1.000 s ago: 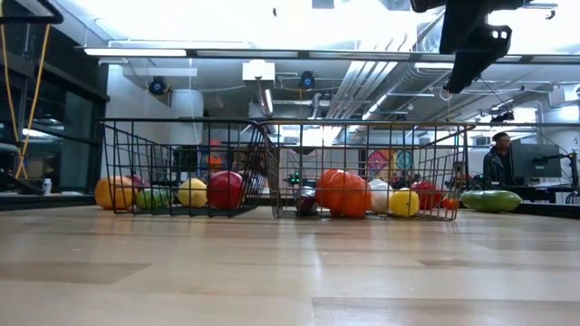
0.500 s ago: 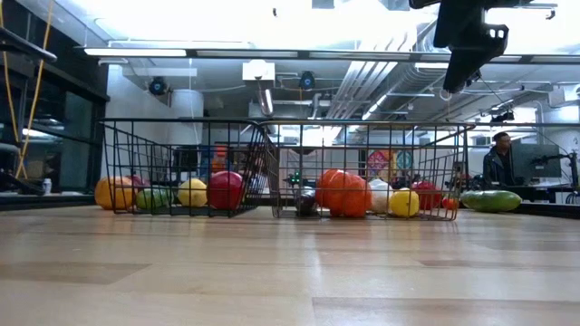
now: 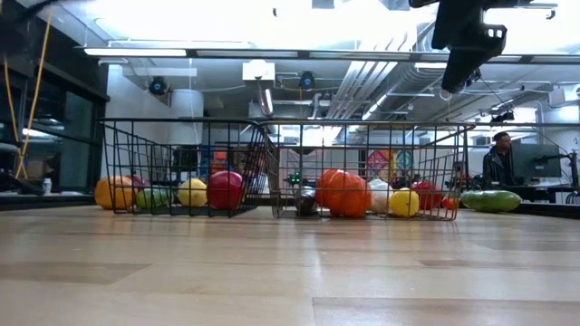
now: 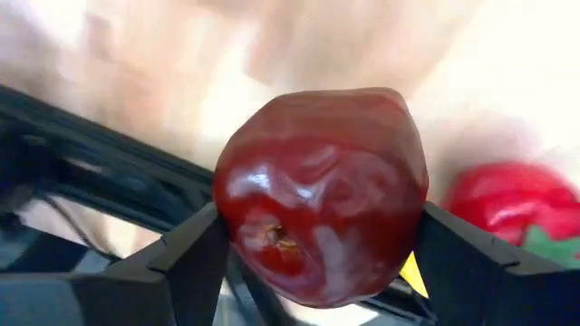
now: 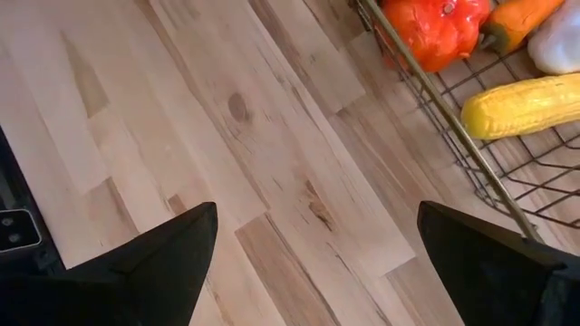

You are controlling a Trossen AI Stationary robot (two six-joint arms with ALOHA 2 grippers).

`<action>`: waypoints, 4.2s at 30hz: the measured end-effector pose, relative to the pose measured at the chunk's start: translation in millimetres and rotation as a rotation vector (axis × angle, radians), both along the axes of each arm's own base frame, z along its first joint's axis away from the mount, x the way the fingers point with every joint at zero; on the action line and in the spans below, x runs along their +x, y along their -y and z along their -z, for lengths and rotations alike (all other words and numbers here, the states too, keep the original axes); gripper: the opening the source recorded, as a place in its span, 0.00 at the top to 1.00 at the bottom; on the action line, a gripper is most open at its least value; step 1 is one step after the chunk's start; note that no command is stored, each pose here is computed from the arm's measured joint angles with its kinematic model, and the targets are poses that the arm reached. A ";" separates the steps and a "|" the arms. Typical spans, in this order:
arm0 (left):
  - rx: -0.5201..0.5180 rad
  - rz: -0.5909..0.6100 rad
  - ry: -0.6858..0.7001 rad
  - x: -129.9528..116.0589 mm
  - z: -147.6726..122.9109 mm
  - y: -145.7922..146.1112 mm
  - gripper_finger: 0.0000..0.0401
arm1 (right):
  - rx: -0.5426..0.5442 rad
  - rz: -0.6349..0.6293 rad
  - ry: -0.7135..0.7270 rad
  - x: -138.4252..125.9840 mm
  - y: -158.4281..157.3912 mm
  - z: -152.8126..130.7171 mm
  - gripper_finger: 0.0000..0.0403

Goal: Sort produce into baskets
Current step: Put the bottom red apple into the left wire basket, then put the bottom left tomato into the left wire basket

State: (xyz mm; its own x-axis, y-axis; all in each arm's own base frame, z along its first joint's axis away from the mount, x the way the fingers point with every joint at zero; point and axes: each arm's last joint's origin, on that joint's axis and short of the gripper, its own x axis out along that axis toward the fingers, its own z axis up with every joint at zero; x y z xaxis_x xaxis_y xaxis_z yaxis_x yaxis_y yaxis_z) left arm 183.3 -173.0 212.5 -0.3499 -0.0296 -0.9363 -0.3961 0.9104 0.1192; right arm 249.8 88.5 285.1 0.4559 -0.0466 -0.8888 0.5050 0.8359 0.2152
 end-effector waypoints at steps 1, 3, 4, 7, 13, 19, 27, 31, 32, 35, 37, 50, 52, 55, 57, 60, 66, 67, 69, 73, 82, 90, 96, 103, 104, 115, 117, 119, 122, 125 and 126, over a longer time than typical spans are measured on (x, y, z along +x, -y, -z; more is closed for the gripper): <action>-0.008 -0.023 0.046 2.4 -11.5 -5.8 0.32 | 0.002 0.000 0.004 -1.1 0.3 -1.3 0.08; -0.029 -0.073 0.177 8.8 -37.0 -17.9 0.31 | -0.001 -0.009 0.019 -4.7 0.6 -5.8 0.08; -0.029 -0.098 0.264 12.9 -50.4 -25.4 0.30 | -0.008 -0.010 0.034 -7.4 0.4 -10.0 0.08; 0.017 -0.167 0.593 28.6 -90.0 -49.7 0.29 | -0.025 0.024 0.115 -18.6 0.3 -24.9 0.08; 0.144 -0.206 1.207 77.1 -142.6 -99.6 0.29 | -0.042 0.114 0.254 -40.5 0.7 -46.0 0.08; 0.256 -0.156 1.360 124.1 -140.2 -147.3 0.29 | -0.054 0.120 0.306 -50.1 1.0 -54.2 0.08; 0.313 -0.160 1.057 105.6 -120.1 -182.8 0.28 | -0.065 0.144 0.315 -49.7 2.0 -54.4 0.08; 0.399 -0.185 0.885 77.3 -119.9 -183.5 0.27 | -0.077 0.154 0.322 -49.6 2.5 -54.5 0.08; 0.425 -0.182 0.840 71.1 -119.2 -182.3 0.26 | -0.083 0.157 0.325 -49.6 2.7 -54.6 0.08; 0.500 -0.143 0.754 56.3 -118.6 -177.9 0.25 | -0.104 0.174 0.336 -49.4 3.4 -54.9 0.08; 0.509 -0.135 0.743 52.0 -115.0 -176.1 0.24 | -0.114 0.182 0.343 -49.4 3.7 -55.1 0.08; 0.316 -0.221 0.656 49.3 -92.3 -185.7 0.02 | -0.121 0.180 0.345 -49.2 3.8 -55.3 0.08; 0.307 -0.246 0.685 49.0 -98.7 -184.1 0.02 | -0.125 0.180 0.345 -49.1 3.9 -55.2 0.08; 0.245 -0.266 0.750 45.8 -109.7 -170.9 0.02 | -0.126 0.178 0.344 -49.2 3.9 -55.2 0.08; 0.180 -0.255 0.801 42.4 -115.4 -152.8 0.02 | -0.126 0.178 0.344 -49.2 3.9 -55.2 0.08; 0.085 -0.245 0.785 32.7 -115.3 -114.7 0.02 | -0.126 0.178 0.345 -49.1 3.8 -55.0 0.08; -0.121 -0.229 0.407 14.7 -82.5 -29.4 0.02 | -0.134 0.176 0.332 -48.8 3.7 -53.2 0.08; -0.143 -0.234 0.345 12.5 -75.7 -15.7 0.02 | -0.135 0.176 0.332 -48.5 3.5 -52.9 0.08; -0.173 -0.236 0.246 8.2 -60.6 12.5 0.02 | -0.134 0.177 0.334 -47.0 2.8 -52.3 0.08; -0.206 -0.274 0.088 3.0 -28.7 58.0 0.02 | -0.139 0.175 0.326 -45.6 2.1 -50.7 0.08; -0.142 -0.362 -0.069 -3.8 12.6 94.5 0.02 | -0.144 0.161 0.322 -45.5 1.9 -50.5 0.08; -0.037 -0.372 0.001 0.1 26.2 93.8 0.02 | -0.150 0.164 0.324 -45.4 2.1 -50.5 0.08; 0.011 -0.354 -0.024 -1.8 44.7 101.2 0.02 | -0.148 0.164 0.326 -45.3 2.0 -50.5 0.08; 0.042 -0.353 -0.041 -0.2 56.0 102.7 0.02 | -0.141 0.161 0.324 -45.2 1.8 -50.3 0.08; 0.038 -0.343 -0.040 -0.3 56.0 102.8 0.02 | -0.141 0.161 0.324 -45.2 1.7 -50.3 0.08; -0.042 -0.216 0.129 16.2 0.1 57.9 0.25 | -0.152 0.145 0.320 -45.3 1.7 -50.3 0.08; -0.018 -0.209 0.237 21.1 -20.5 36.0 0.32 | -0.158 0.142 0.321 -45.3 1.8 -50.4 0.08; 0.004 -0.212 0.352 23.6 -41.9 13.1 0.38 | -0.158 0.142 0.321 -45.2 1.8 -50.4 0.08; 0.007 -0.269 0.467 22.5 -67.0 -13.8 0.44 | -0.151 0.151 0.323 -45.2 1.8 -50.4 0.08; -0.013 -0.299 0.500 16.2 -80.5 -25.9 0.46 | -0.144 0.162 0.325 -45.2 1.8 -50.4 0.08; -0.008 -0.298 0.493 13.8 -81.4 -26.1 0.46 | -0.144 0.162 0.325 -45.2 1.8 -50.4 0.08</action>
